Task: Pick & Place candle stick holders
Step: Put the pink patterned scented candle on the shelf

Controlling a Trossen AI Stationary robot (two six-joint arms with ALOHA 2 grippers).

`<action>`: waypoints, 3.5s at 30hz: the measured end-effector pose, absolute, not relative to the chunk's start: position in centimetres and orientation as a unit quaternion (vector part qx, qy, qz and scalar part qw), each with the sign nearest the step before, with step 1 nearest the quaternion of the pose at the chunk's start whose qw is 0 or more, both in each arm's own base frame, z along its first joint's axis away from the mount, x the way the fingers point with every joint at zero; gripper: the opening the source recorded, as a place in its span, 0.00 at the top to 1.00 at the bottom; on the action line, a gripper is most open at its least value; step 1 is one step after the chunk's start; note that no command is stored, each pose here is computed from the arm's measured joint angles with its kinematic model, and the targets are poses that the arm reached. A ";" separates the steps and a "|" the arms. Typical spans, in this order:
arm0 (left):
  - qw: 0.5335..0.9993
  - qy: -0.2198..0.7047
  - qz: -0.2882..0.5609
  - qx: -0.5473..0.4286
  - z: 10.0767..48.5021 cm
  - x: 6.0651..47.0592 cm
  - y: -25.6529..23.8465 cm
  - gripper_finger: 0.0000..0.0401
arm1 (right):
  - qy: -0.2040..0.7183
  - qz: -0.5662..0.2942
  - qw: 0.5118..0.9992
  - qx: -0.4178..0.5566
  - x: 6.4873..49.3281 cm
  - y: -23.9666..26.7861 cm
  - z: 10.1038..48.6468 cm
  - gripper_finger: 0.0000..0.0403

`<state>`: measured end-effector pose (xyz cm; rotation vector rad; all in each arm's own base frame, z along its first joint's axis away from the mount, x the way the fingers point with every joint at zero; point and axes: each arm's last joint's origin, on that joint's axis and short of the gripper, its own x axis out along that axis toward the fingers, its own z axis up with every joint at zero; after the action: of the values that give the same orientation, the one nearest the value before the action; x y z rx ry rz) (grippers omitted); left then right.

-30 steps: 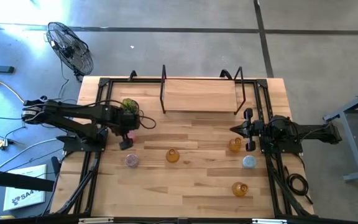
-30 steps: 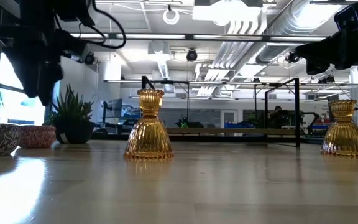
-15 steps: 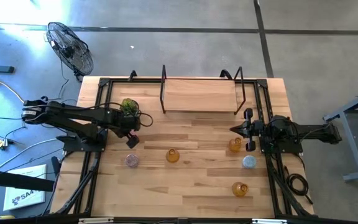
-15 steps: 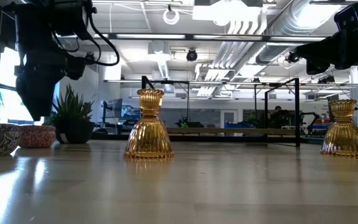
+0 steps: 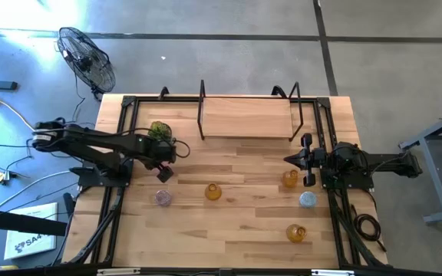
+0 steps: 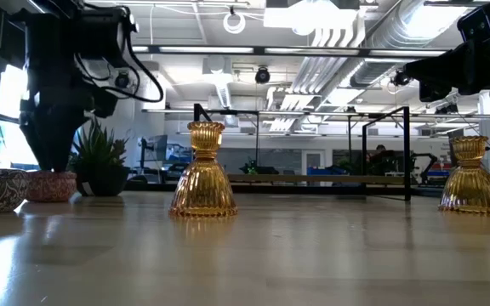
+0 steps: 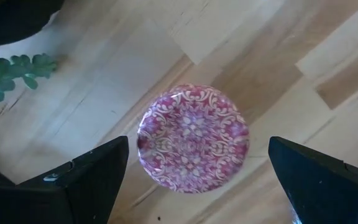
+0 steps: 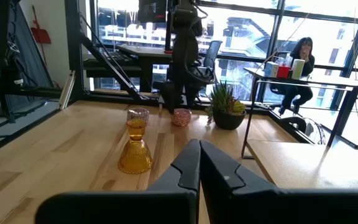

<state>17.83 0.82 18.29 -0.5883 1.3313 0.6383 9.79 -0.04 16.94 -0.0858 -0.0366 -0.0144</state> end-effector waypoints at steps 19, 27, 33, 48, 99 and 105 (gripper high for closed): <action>0.675 0.660 0.245 -0.220 14.8 20.1 0.8 0.06 | -0.018 -0.007 0.999 -0.043 9.8 0.0 16.9 1.00; 0.687 0.661 0.229 -0.197 14.7 20.3 0.8 0.26 | -0.018 -0.007 0.999 -0.043 9.8 0.0 16.9 1.00; 0.693 0.656 0.224 -0.200 14.7 20.4 0.8 0.28 | -0.018 -0.007 0.999 -0.043 9.8 0.0 16.9 1.00; 0.761 0.594 0.059 -0.253 15.8 22.2 0.1 0.28 | -0.018 -0.007 0.999 -0.043 9.8 0.0 16.9 1.00; 0.866 0.489 0.017 -0.107 31.0 38.4 17.4 0.27 | -0.018 -0.007 0.999 -0.043 9.8 0.0 17.0 1.00; 0.835 0.542 0.039 -0.082 28.8 39.0 17.9 0.26 | -0.018 -0.007 0.999 -0.043 9.8 0.0 16.9 1.00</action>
<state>38.96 17.94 28.76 -0.1743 1.1478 0.0825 9.79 -0.04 16.94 -0.0858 -0.0360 -0.0142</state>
